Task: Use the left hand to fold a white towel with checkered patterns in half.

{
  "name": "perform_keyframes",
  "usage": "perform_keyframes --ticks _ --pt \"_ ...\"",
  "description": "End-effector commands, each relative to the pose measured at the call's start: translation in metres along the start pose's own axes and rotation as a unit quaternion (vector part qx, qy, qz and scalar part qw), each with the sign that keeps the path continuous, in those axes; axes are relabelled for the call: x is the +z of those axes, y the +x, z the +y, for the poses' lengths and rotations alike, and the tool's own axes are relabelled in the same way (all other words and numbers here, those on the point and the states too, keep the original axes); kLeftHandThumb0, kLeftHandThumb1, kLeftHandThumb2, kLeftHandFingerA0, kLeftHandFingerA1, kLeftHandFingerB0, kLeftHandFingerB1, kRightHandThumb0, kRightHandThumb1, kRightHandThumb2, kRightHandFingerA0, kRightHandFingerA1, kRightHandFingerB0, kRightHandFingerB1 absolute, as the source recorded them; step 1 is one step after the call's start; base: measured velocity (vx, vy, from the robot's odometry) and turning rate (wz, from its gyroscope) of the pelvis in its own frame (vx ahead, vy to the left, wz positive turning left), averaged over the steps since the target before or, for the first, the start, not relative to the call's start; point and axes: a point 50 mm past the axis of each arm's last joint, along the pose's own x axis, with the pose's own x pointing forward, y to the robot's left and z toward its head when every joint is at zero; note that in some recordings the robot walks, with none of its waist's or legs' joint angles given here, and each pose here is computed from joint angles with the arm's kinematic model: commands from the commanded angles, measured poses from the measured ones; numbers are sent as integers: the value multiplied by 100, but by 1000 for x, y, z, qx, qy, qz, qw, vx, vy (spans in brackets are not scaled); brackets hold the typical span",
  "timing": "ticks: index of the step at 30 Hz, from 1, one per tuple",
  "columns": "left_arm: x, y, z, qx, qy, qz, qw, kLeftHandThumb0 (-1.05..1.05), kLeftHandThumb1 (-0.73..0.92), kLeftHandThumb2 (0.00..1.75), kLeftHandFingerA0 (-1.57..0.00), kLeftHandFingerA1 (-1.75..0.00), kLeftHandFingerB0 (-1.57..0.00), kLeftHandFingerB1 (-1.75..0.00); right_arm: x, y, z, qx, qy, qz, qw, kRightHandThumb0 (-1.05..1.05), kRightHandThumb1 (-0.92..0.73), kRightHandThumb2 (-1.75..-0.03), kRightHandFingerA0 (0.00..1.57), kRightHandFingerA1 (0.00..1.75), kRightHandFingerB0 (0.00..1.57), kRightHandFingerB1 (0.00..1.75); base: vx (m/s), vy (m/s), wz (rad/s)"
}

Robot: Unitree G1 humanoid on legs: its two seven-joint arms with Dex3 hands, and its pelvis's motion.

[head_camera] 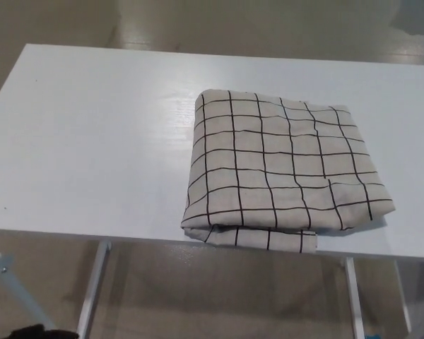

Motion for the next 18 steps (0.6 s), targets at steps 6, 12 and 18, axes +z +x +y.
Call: perform_keyframes --ticks 6,12,18 --pt "-55 9 -21 120 -269 77 952 -71 61 59 -49 -40 -42 -35 -4 7 6 -5 27 20 999 -22 -63 -59 56 62 74 57 0 0 0" --pt "-53 14 -19 116 -261 67 956 -70 61 59 -49 -39 -42 -35 -2 6 12 5 28 26 999 -24 -63 -59 57 61 77 56 0 0 0" --pt "-53 16 -20 114 -256 65 958 -69 61 59 -49 -39 -42 -35 -9 -8 32 53 36 29 997 -26 -63 -59 58 60 79 52 0 0 0"
